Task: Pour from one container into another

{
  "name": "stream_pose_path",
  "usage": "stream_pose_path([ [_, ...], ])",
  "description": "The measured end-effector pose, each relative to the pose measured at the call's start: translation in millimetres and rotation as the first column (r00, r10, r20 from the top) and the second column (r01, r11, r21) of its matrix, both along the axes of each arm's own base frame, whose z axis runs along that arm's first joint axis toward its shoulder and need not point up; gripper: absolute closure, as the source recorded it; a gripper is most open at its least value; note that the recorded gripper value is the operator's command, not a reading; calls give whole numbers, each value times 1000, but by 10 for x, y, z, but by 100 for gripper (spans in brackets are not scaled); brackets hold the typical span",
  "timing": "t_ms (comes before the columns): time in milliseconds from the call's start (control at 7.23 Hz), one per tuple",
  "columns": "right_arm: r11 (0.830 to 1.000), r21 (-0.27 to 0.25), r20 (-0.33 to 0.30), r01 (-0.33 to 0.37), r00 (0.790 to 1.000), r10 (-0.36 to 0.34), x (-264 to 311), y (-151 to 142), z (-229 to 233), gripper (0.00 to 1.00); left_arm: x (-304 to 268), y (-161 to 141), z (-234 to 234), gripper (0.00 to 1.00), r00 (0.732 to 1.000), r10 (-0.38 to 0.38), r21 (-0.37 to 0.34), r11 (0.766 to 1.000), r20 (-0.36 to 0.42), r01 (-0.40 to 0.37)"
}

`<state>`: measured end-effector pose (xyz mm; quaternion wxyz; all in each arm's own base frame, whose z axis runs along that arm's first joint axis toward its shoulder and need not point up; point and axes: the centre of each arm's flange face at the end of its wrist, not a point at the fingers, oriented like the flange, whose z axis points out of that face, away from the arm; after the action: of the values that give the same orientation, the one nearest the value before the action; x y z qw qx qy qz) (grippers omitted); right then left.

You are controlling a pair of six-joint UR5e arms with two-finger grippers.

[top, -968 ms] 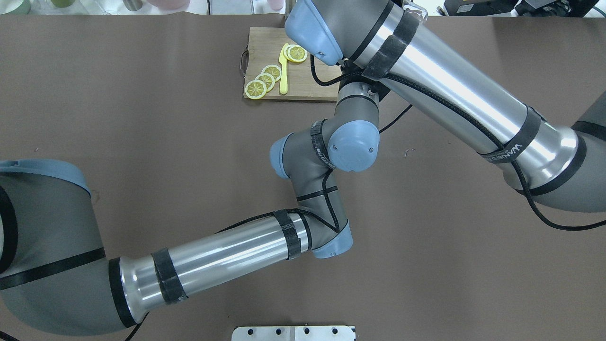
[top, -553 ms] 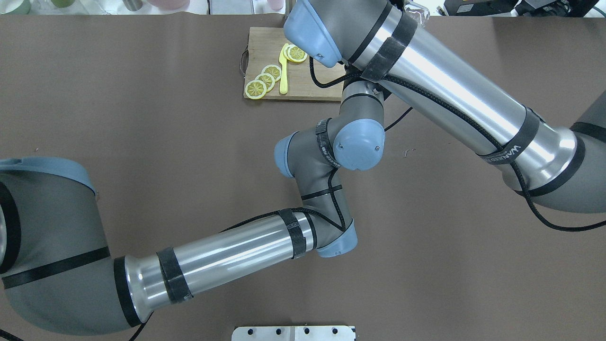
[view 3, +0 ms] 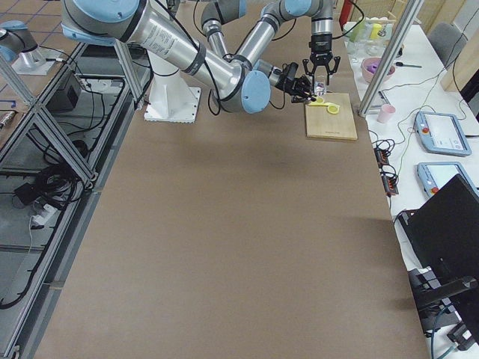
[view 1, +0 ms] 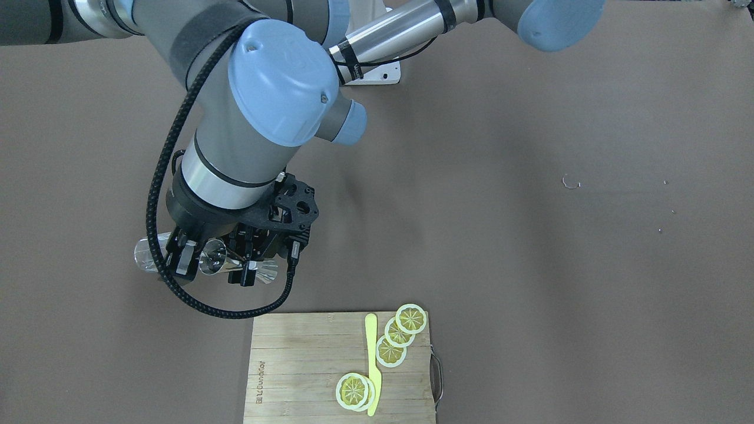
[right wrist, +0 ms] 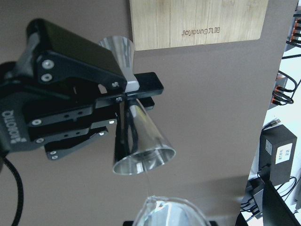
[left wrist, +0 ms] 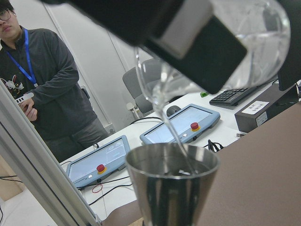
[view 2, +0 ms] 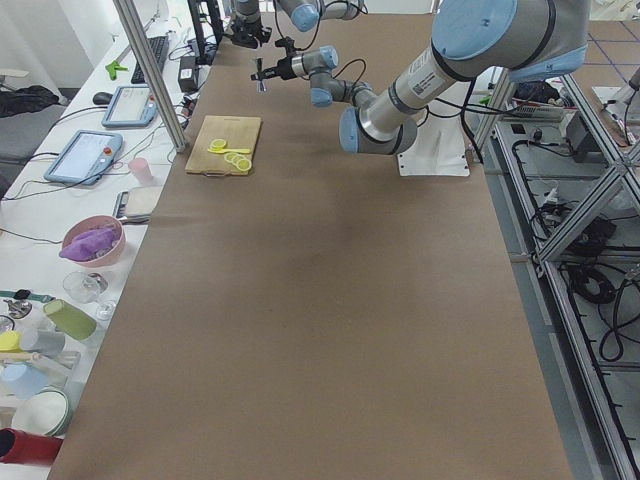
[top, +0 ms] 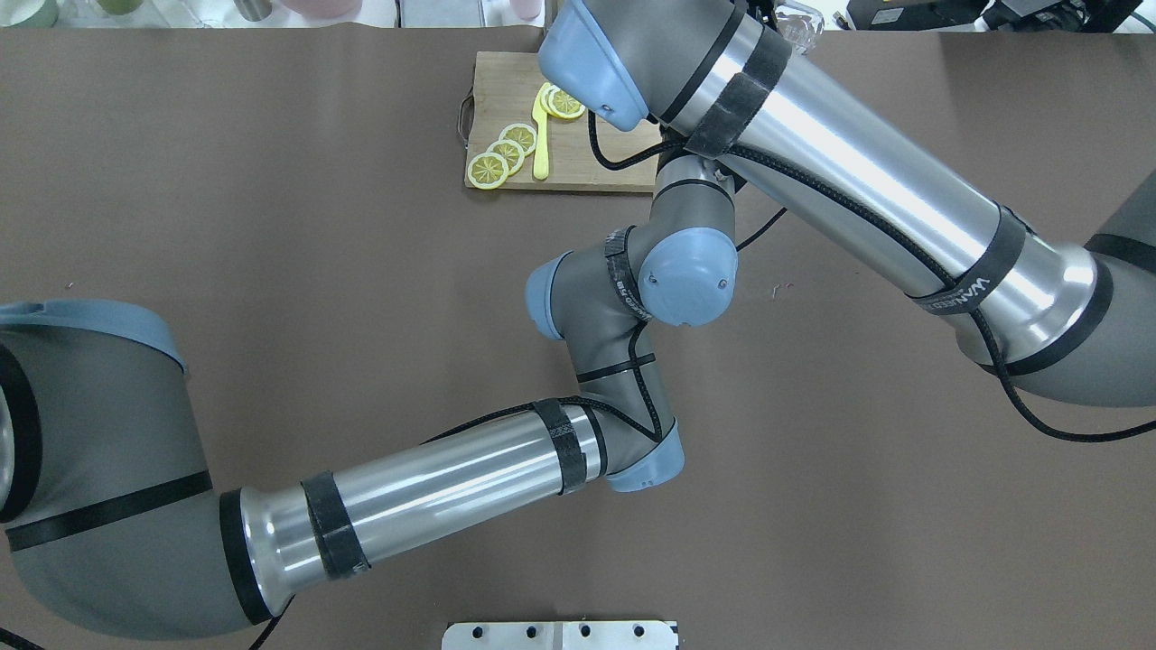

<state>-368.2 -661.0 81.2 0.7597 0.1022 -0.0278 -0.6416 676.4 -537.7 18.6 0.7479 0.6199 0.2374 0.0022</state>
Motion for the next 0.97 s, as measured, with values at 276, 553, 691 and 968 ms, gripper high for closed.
stream_pose_path([
  [276, 1000, 2, -8, 2, 1000, -2, -23, -3, -4, 100, 2, 1, 0, 100, 1000, 0, 0, 1000, 0, 0],
  [553, 1000, 6, -13, 3, 1000, -3, -32, -3, -7, 100, 2, 2, 0, 100, 1000, 0, 0, 1000, 0, 0],
  [691, 1000, 8, -13, 3, 1000, -3, -33, -2, -16, 100, 2, 2, -1, 100, 1000, 0, 0, 1000, 0, 0],
  [968, 1000, 11, -13, 7, 1000, -7, -33, 0, -37, 100, 2, 2, 1, 100, 1000, 0, 0, 1000, 0, 0],
])
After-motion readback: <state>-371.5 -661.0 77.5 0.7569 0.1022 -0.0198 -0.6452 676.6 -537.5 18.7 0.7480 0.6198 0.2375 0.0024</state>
